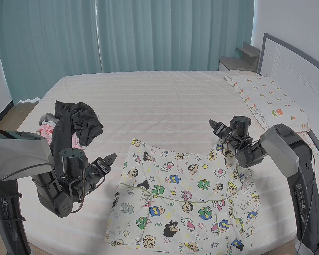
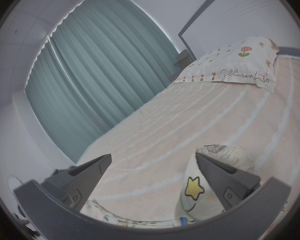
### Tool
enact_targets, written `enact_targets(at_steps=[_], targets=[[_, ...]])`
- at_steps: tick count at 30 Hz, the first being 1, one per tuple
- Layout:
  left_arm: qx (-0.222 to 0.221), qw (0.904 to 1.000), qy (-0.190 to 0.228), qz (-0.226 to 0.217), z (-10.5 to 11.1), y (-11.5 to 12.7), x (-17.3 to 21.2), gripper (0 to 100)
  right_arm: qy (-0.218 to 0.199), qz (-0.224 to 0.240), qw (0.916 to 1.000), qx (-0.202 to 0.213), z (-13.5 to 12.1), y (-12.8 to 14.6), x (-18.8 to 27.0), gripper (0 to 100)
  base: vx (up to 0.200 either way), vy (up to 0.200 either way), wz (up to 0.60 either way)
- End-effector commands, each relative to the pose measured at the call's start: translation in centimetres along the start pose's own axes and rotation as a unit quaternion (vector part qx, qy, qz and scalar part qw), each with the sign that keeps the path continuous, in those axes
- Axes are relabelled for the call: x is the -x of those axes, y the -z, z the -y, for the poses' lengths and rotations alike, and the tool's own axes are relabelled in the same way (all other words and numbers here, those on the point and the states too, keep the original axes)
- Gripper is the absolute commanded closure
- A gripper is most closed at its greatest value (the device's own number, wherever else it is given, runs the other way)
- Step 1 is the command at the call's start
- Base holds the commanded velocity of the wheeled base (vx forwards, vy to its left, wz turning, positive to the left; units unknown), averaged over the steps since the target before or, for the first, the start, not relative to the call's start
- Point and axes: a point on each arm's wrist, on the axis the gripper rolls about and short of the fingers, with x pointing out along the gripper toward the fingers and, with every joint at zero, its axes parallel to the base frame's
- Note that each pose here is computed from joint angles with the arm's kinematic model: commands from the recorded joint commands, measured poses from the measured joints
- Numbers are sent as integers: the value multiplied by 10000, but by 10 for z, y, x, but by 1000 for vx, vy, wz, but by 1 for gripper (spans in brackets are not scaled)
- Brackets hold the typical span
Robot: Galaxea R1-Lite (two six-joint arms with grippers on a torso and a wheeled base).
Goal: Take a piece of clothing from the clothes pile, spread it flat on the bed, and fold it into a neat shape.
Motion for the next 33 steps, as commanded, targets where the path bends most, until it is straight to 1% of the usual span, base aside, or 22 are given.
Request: enact_targets(at_steps=[1,5,7,8,9,13,14,15,16,17,18,19,20,21,23,24,26,28,29,30,31,33], targets=[[-6,10000,-28,-35,-2,2,-2,0,102,202,9997,123,-13,15,-6,0,0,0,0],[-6,10000,-33,-40,-2,3,-2,0,-34,774,9970,-38,-33,-11,-6,0,0,0,0],[0,10000,-39,-46,-2,3,-2,0,18,1118,9937,-47,-35,-22,-8,0,0,0,0],[0,10000,-39,-46,-2,3,-2,0,18,1118,9937,-47,-35,-22,-8,0,0,0,0],[1,10000,-33,-40,-2,3,-2,0,-31,1349,9908,-82,-34,-33,-8,0,0,0,0],[-6,10000,-33,-40,-2,3,-2,0,46,1375,9905,0,-23,-37,-7,0,0,0,0],[-6,10000,-28,-35,-2,3,-2,0,130,1222,9924,90,-17,-36,-5,0,0,0,0],[-6,10000,-28,-35,-2,3,-2,0,223,930,9951,232,-11,-29,-1,0,0,0,0],[-16,10000,-22,-40,-1,3,-2,0,315,496,9971,492,-2,-17,5,0,0,0,0],[-16,10000,-22,-40,-1,3,-2,0,289,225,9973,642,3,-11,11,0,0,0,0],[-16,10000,-22,-40,-1,3,-2,0,161,126,9972,713,4,-10,15,0,0,0,0],[-16,10000,-22,-40,-1,3,-2,0,93,164,9975,686,4,-11,15,0,0,0,0],[-16,10000,-22,-40,-1,3,-2,0,1,312,9974,648,6,-12,16,0,0,0,0],[-14,10000,-33,-40,-2,3,-2,0,-6,396,9972,632,9,-12,16,0,0,0,0],[-13,10000,-28,-35,-2,2,-2,0,31,408,9972,627,13,-13,18,0,0,0,0],[-13,10000,-28,-35,-1,2,-1,0,149,301,9976,607,21,-17,29,0,0,0,0],[-6,10000,-33,-40,-2,2,0,0,246,255,9982,491,29,-27,44,0,0,0,0],[11,10000,-11,-41,-1,1,2,0,191,246,9993,182,36,-40,63,0,0,0,0],[27,10000,5,-15,0,-1,2,0,110,249,9996,6,41,-52,77,0,0,0,0],[36,10000,11,-10,0,-1,3,0,112,232,9997,-11,43,-52,78,0,0,0,0],[47,10000,33,-10,1,-2,4,0,80,81,9998,-143,55,-63,101,0,0,0,0],[94,10000,32,-11,1,-3,5,0,1,-243,9995,-223,70,-69,128,0,0,0,0]])
